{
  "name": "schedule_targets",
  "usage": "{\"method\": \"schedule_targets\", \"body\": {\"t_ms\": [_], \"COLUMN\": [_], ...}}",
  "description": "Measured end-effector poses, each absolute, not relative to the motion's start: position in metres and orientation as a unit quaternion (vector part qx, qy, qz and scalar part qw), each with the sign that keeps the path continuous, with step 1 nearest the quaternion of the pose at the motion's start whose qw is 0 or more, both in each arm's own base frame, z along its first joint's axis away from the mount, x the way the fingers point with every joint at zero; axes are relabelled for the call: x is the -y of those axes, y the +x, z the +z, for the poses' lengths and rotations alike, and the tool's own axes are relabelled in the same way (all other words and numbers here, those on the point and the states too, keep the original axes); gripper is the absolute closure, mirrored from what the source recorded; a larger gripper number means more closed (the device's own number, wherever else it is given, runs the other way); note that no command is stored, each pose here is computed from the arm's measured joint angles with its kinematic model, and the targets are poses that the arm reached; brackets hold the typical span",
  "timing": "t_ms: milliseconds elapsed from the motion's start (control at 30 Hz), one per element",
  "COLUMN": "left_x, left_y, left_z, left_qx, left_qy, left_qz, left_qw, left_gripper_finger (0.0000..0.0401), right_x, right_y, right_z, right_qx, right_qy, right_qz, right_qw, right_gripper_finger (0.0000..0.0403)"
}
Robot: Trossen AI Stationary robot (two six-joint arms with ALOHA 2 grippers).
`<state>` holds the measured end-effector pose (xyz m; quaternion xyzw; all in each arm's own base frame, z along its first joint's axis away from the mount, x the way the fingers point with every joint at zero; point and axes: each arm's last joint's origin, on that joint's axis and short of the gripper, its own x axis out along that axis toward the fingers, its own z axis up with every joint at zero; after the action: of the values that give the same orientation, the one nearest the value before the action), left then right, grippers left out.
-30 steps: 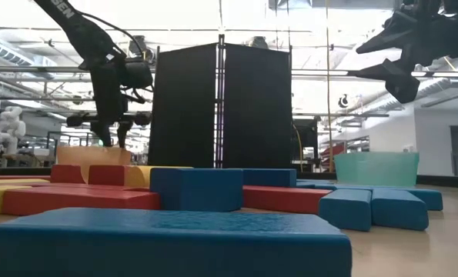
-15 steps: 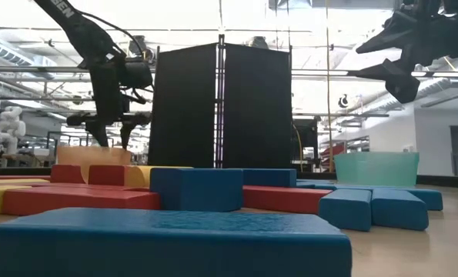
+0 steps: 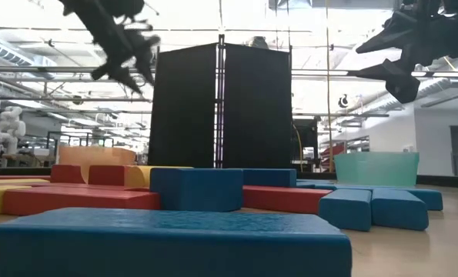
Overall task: Sort blocks
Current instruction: Put the yellow block into the orange bin
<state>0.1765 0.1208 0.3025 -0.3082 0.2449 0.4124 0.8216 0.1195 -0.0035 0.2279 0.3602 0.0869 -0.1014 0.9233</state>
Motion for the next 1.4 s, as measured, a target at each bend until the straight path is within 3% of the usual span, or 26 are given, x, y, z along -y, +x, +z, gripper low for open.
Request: {"method": "schedule_targets", "body": {"t_ms": [300,700,1000,1267,1400], "left_x": [-0.056,0.028,0.060,0.056,0.055], "left_y": [0.203,0.249,0.276,0.281,0.282], "left_z": [0.317,0.294,0.247,0.215,0.207], "left_qx": [-0.274,-0.324,-0.418,-0.485,-0.510], "left_qy": [-0.283,-0.258,-0.189,-0.083,-0.050], "left_qz": [0.230,0.081,0.058,0.124,0.108], "left_qw": [0.890,0.907,0.887,0.861,0.852], "left_gripper_finger": [0.0202,0.0202,0.0202,0.0202,0.0202], "right_x": [0.004,0.004,0.004,0.004,0.004], "right_y": [0.120,0.120,0.120,0.120,0.120], "right_z": [0.228,0.228,0.228,0.228,0.228], "right_qx": [-0.085,-0.085,-0.085,-0.086,-0.086], "right_qy": [0.367,0.367,0.367,0.367,0.367], "right_qz": [-0.104,-0.104,-0.104,-0.104,-0.104], "right_qw": [0.921,0.920,0.920,0.921,0.921], "right_gripper_finger": [0.0209,0.0209,0.0209,0.0209,0.0209]}}
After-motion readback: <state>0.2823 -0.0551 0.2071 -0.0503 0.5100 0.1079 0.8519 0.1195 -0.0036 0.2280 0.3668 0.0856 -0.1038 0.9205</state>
